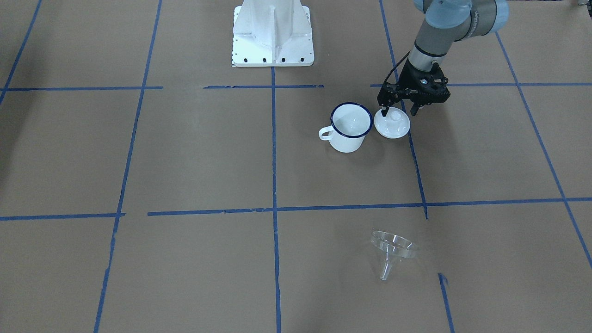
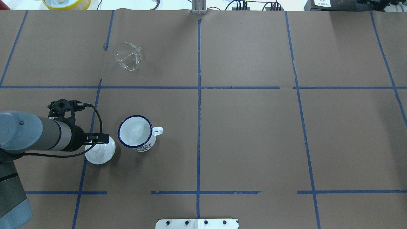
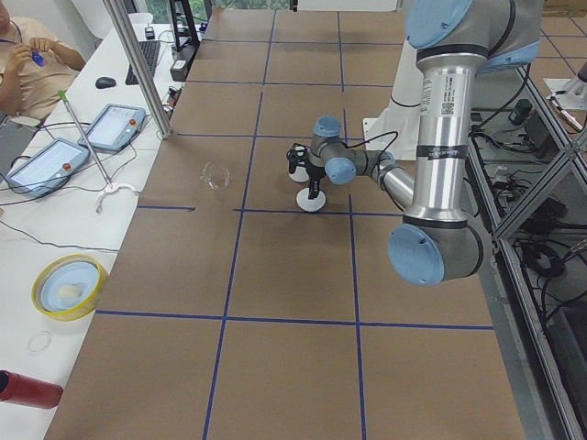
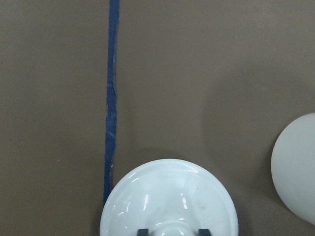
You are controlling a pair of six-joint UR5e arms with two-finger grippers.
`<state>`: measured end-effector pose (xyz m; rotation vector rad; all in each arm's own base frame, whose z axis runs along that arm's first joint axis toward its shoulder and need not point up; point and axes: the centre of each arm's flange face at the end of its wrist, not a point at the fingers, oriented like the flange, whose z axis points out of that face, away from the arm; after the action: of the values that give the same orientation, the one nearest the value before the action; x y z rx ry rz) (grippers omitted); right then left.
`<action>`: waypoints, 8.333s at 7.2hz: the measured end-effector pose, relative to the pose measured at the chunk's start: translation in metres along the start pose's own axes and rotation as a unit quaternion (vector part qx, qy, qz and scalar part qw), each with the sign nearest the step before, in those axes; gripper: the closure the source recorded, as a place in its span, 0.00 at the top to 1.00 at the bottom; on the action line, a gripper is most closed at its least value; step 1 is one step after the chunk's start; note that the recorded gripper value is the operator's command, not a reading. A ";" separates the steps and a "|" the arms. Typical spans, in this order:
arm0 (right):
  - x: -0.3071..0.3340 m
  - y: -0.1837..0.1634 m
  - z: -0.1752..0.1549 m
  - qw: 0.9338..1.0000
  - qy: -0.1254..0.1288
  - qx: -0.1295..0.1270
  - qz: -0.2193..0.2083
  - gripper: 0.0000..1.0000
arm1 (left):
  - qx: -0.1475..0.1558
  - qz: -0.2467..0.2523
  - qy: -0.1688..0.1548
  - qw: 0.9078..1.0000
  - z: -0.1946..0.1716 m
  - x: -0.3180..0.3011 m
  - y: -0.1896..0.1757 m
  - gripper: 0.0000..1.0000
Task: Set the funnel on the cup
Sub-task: 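Lower the lid onto the table beside the mug and release it, then move the left gripper to the clear glass funnel, then grasp the glass funnel's rim with the left gripper, then lift the funnel and carry it toward the open mug, then lower the funnel into the mug's opening with the left gripper, then release the funnel and withdraw the left gripper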
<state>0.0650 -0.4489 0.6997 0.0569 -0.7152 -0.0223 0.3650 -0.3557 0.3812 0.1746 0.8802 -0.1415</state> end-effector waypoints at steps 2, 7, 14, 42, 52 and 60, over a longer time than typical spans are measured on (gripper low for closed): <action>0.000 0.000 0.000 1.000 0.000 0.000 0.000 1.00 | 0.061 -0.092 0.048 0.993 -0.050 0.018 -0.057 1.00; 0.000 0.000 0.000 1.000 0.000 0.000 0.000 1.00 | 0.169 -0.432 0.173 0.869 0.041 0.086 -0.168 1.00; 0.000 0.000 0.000 1.000 0.000 0.000 0.000 1.00 | 0.230 -0.494 0.210 0.811 0.106 0.081 -0.232 0.64; 0.000 0.000 0.000 1.000 0.000 0.000 0.000 1.00 | -0.080 -0.151 -0.122 0.978 -0.003 0.220 -0.076 0.00; 0.000 0.000 0.000 1.000 0.000 0.000 0.000 1.00 | -0.087 -0.142 -0.115 0.979 0.002 0.217 -0.059 1.00; 0.000 0.000 0.000 1.000 0.000 0.000 0.000 1.00 | -0.025 0.175 -0.050 0.983 -0.139 -0.195 -0.184 1.00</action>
<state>0.0650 -0.4488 0.6998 0.0566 -0.7152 -0.0222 0.1019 -0.4965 0.4288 0.2695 0.7401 0.1983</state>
